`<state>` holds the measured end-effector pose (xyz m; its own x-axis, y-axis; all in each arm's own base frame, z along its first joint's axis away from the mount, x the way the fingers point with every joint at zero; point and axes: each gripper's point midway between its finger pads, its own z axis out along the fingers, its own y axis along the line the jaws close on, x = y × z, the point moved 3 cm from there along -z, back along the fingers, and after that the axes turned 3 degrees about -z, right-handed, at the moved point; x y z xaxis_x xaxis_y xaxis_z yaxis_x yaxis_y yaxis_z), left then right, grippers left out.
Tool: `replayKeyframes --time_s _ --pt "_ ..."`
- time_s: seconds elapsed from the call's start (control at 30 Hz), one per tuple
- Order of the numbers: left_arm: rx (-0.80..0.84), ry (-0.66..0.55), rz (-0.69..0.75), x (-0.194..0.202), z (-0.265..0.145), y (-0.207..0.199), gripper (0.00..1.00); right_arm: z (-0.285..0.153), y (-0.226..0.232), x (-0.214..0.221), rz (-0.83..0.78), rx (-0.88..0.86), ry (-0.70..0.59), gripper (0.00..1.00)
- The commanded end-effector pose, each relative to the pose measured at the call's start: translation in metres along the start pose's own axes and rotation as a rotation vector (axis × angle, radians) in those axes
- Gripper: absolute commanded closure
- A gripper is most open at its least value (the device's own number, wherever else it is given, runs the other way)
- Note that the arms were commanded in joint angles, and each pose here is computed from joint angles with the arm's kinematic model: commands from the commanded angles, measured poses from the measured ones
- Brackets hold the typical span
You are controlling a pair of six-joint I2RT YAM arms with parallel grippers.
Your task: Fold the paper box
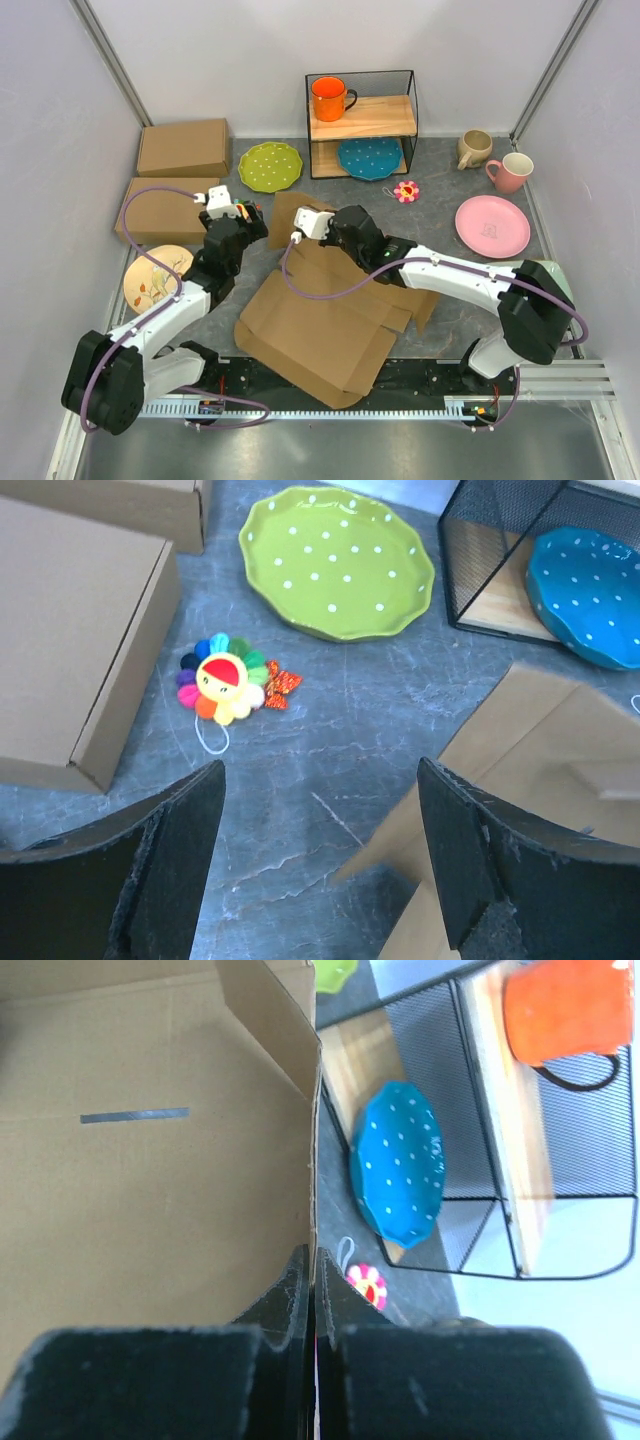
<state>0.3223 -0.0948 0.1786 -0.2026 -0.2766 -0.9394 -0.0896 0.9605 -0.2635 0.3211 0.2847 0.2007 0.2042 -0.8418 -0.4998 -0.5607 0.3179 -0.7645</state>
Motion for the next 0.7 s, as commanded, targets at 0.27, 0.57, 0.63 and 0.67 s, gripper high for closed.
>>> replayKeyframes --time_s 0.27,0.57,0.63,0.67 --pt "0.146 -0.015 -0.216 0.024 -0.014 0.000 0.25 -0.015 -0.035 0.013 0.013 0.269 -0.007 1.00" --pt "0.263 0.000 -0.165 0.024 -0.007 -0.021 0.26 -0.029 -0.011 0.008 0.176 0.133 -0.105 1.00" --pt "0.284 0.024 -0.152 0.029 -0.006 -0.024 0.26 -0.031 -0.008 0.010 0.180 0.109 -0.107 1.00" --pt "0.296 0.022 -0.144 0.029 -0.005 -0.026 0.26 -0.032 -0.005 0.011 0.172 0.097 -0.111 1.00"
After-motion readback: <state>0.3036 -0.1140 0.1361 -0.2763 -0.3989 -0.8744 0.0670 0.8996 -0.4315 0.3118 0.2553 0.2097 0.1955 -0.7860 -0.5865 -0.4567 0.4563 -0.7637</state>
